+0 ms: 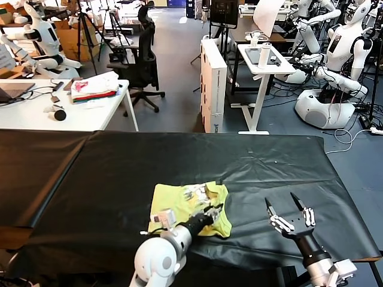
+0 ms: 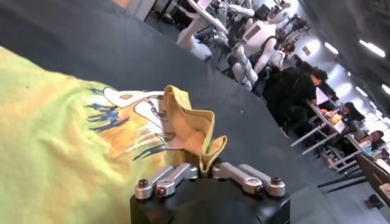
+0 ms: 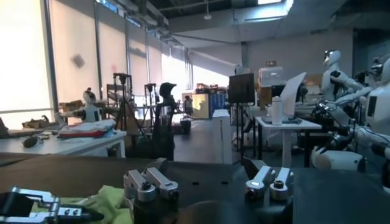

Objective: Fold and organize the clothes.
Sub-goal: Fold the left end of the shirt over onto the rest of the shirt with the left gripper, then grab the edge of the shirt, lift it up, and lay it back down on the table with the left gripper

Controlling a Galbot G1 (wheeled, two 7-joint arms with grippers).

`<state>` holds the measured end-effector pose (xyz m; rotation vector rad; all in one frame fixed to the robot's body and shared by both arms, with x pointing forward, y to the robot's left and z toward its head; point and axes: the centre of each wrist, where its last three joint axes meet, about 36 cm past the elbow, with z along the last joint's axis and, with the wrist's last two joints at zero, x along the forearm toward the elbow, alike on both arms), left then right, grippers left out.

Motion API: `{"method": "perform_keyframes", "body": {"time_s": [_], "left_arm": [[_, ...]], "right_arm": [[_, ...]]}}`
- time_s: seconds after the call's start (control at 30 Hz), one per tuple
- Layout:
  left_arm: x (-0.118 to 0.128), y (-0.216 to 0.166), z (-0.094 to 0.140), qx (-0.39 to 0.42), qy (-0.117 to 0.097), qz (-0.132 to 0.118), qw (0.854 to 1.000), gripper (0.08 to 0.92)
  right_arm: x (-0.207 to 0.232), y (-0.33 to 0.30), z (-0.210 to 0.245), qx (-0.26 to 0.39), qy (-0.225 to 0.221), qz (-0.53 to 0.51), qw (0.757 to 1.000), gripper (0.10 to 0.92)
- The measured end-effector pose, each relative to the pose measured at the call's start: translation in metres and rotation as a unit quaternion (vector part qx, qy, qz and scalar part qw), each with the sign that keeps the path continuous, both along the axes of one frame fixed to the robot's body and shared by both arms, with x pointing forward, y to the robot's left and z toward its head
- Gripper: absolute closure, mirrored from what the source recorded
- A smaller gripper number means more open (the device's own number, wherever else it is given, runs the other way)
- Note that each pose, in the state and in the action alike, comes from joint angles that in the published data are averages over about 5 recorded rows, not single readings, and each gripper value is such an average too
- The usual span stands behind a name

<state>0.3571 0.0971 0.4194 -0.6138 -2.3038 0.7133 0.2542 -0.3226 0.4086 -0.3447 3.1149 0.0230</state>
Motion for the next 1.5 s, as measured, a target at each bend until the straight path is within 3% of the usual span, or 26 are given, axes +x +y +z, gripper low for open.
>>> {"method": "perform_keyframes", "body": {"time_s": [0.13,0.33,0.43,0.53,0.67,0.8,0.93,1.13,1.5], "left_arm": [[-0.005,-0.003,0.002,-0.002,0.0,-0.004,1.0,0.144],[-0.012,0.003,0.014,0.009,-0.022,0.002,1.0,0.094],[-0.015,0.014,0.025,0.023,-0.052,0.014,0.998,0.093],[-0.016,0.028,0.029,0.033,-0.095,0.043,0.994,0.092],[-0.019,0.063,0.017,0.063,-0.156,0.085,0.982,0.092],[-0.023,0.11,0.0,0.111,-0.182,0.105,0.971,0.092],[-0.026,0.142,-0.014,0.131,-0.187,0.127,0.965,0.092],[-0.027,0.155,-0.033,0.136,-0.19,0.152,0.96,0.092],[-0.036,0.135,-0.064,0.109,-0.159,0.182,0.964,0.092]], "right_arm": [[0.004,0.001,-0.003,-0.005,0.002,0.008,1.0,0.115],[0.012,0.003,-0.008,-0.017,0.007,0.024,1.0,0.115],[0.017,0.007,-0.009,-0.024,0.012,0.038,0.999,0.115],[0.021,0.011,-0.009,-0.03,0.014,0.054,0.998,0.115],[0.023,0.016,-0.01,-0.032,0.016,0.067,0.997,0.115],[0.019,0.019,-0.01,-0.03,0.019,0.07,0.997,0.115],[0.015,0.02,-0.009,-0.028,0.019,0.069,0.997,0.115],[0.01,0.019,-0.006,-0.026,0.017,0.063,0.997,0.115],[0.009,0.019,-0.006,-0.023,0.016,0.059,0.998,0.115]]}}
